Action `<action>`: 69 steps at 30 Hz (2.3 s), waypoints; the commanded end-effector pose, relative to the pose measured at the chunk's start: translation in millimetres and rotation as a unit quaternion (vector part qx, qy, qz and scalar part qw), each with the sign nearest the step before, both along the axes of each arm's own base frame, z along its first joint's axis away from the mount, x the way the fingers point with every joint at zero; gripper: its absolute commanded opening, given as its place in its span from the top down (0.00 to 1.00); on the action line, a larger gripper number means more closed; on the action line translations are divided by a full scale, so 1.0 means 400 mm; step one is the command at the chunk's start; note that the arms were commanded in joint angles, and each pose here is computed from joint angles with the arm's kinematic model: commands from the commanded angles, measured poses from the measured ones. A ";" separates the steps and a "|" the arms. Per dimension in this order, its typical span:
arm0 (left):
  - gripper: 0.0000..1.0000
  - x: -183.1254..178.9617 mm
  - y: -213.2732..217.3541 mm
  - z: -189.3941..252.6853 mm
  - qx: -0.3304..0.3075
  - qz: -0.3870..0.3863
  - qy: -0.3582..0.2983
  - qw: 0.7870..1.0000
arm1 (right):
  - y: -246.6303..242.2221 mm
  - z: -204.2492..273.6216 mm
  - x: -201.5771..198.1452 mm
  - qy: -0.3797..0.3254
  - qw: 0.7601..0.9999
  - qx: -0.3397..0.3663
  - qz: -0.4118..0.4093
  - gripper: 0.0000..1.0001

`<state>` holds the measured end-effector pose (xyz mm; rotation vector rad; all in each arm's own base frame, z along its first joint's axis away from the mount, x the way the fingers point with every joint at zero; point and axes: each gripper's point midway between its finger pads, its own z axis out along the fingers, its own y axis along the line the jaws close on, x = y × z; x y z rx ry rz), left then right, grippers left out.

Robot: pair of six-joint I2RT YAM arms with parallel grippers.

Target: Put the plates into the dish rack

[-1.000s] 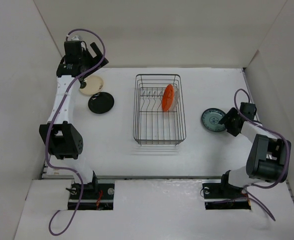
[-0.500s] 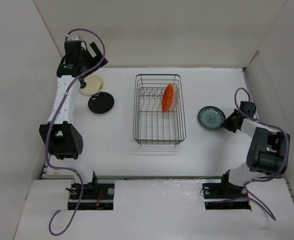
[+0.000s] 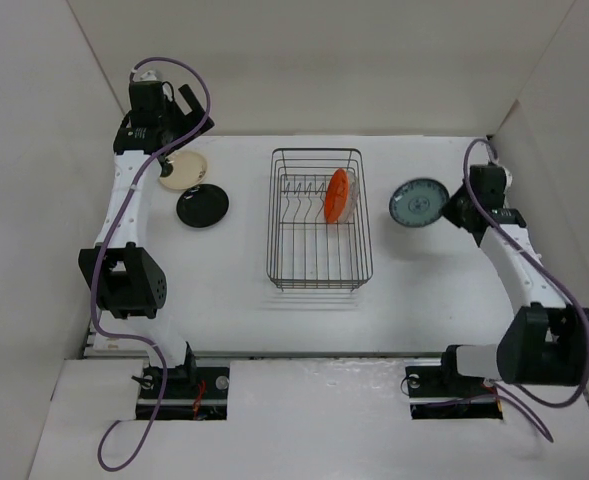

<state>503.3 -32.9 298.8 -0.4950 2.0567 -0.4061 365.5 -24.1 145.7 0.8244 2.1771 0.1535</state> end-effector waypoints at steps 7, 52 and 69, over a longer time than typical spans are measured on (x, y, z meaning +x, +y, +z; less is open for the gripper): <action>0.00 -0.031 0.022 0.102 0.013 0.016 -0.048 0.999 | 0.161 0.503 0.013 -0.143 0.974 -0.178 -0.005 1.00; 0.00 -0.052 0.067 0.137 0.022 0.051 -0.036 0.998 | 0.637 0.300 0.198 -0.016 0.881 -0.459 0.110 1.00; 0.00 -0.047 0.067 0.116 0.022 0.051 -0.027 0.998 | 0.690 0.200 0.207 0.007 0.873 -0.466 0.143 0.65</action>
